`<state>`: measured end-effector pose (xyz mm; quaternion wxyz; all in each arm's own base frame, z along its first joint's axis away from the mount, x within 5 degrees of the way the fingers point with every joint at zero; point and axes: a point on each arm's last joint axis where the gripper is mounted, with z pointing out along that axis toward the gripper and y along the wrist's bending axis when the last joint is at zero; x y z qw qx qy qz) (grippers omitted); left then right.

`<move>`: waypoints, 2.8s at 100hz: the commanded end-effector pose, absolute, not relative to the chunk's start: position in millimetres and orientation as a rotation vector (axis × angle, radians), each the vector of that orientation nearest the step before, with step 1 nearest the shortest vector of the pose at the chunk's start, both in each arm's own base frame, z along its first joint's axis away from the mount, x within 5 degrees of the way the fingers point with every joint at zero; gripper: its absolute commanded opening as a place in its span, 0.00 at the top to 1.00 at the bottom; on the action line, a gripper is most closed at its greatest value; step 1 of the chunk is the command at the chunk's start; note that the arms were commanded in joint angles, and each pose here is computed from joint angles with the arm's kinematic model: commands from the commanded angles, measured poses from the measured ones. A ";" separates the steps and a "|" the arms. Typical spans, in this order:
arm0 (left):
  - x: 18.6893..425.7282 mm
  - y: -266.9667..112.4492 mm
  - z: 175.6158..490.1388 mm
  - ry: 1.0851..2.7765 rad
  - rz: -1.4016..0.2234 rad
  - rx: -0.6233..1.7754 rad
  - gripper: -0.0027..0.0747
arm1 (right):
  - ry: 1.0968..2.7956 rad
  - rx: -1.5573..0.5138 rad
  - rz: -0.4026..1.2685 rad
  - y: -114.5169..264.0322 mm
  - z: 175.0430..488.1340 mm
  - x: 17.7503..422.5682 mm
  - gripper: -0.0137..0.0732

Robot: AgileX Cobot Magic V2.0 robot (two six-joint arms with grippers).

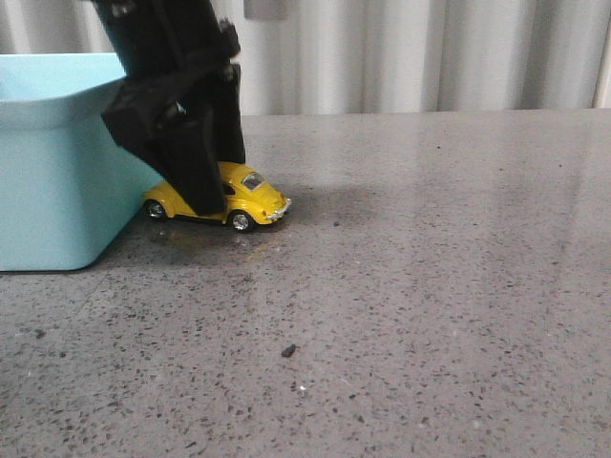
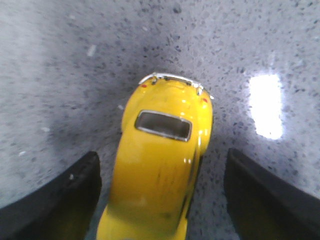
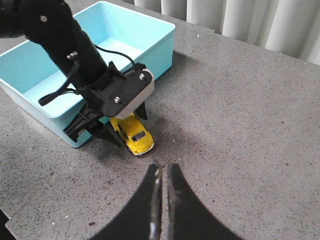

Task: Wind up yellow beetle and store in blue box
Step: 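Close the left gripper around the beetle's body, then lift the beetle with the left gripper and carry it over the box, then lower the beetle into the blue box and open the left gripper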

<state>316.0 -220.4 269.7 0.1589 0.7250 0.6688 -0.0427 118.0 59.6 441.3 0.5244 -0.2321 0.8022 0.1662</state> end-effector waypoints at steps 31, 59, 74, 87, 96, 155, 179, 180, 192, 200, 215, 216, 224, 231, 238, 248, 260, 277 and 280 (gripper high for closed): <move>315.0 -228.0 285.8 1.870 -0.189 1.988 0.44 | 1.823 -0.525 0.396 58.8 454.6 116.1 0.90; 311.3 -232.2 292.2 1.874 -0.280 1.961 0.85 | 1.823 -0.525 0.396 58.8 454.6 116.1 0.90; 313.7 -233.9 316.8 1.812 -0.253 1.919 0.99 | 1.823 -0.525 0.396 58.8 454.6 116.1 0.90; 314.6 -233.6 364.2 1.693 -0.196 1.831 0.99 | 1.823 -0.525 0.396 58.8 454.6 116.1 0.90; 314.6 -227.3 400.7 1.615 -0.150 1.748 0.99 | 1.823 -0.525 0.396 58.8 454.6 116.1 0.90; 338.3 -86.8 471.6 2.069 -0.019 0.969 0.99 | 1.825 -0.526 0.397 58.8 454.4 116.0 0.90; 353.1 -45.8 444.2 2.361 -0.148 0.564 0.99 | 1.821 -0.524 0.396 58.7 454.8 116.2 0.90; 354.0 -46.3 440.9 2.373 -0.158 0.559 0.99 | 1.821 -0.524 0.396 58.7 454.8 116.2 0.90; 361.6 -45.0 407.4 2.499 -0.200 0.510 0.99 | 1.821 -0.524 0.396 58.7 454.8 116.2 0.90; 365.5 -45.3 381.3 2.585 -0.219 0.513 0.99 | 1.821 -0.524 0.396 58.7 454.8 116.2 0.90; 371.5 -45.6 335.5 2.733 -0.250 0.517 0.99 | 1.823 -0.525 0.396 58.8 454.6 116.1 0.90; 371.9 -45.6 333.7 2.738 -0.251 0.517 0.99 | 1.823 -0.525 0.396 58.8 454.6 116.1 0.90; 376.1 -46.2 318.1 2.784 -0.268 0.518 0.99 | 1.823 -0.525 0.396 58.8 454.6 116.1 0.90; 378.9 -47.4 312.5 2.797 -0.272 0.521 0.99 | 1.823 -0.525 0.396 58.8 454.6 116.1 0.90; 381.4 -47.2 309.1 2.803 -0.268 0.519 0.99 | 1.823 -0.525 0.396 58.8 454.6 116.1 0.90; 382.5 -46.6 308.2 2.800 -0.256 0.519 0.97 | 1.823 -0.525 0.396 58.8 454.6 116.1 0.90; 383.5 -45.9 307.6 2.797 -0.242 0.520 0.80 | 1.823 -0.525 0.396 58.8 454.6 116.1 0.90; 383.7 -45.3 307.5 2.798 -0.232 0.515 0.54 | 1.823 -0.525 0.396 58.8 454.6 116.1 0.90; 383.7 -45.3 307.5 2.799 -0.232 0.510 0.49 | 1.823 -0.525 0.396 58.8 454.6 116.1 0.90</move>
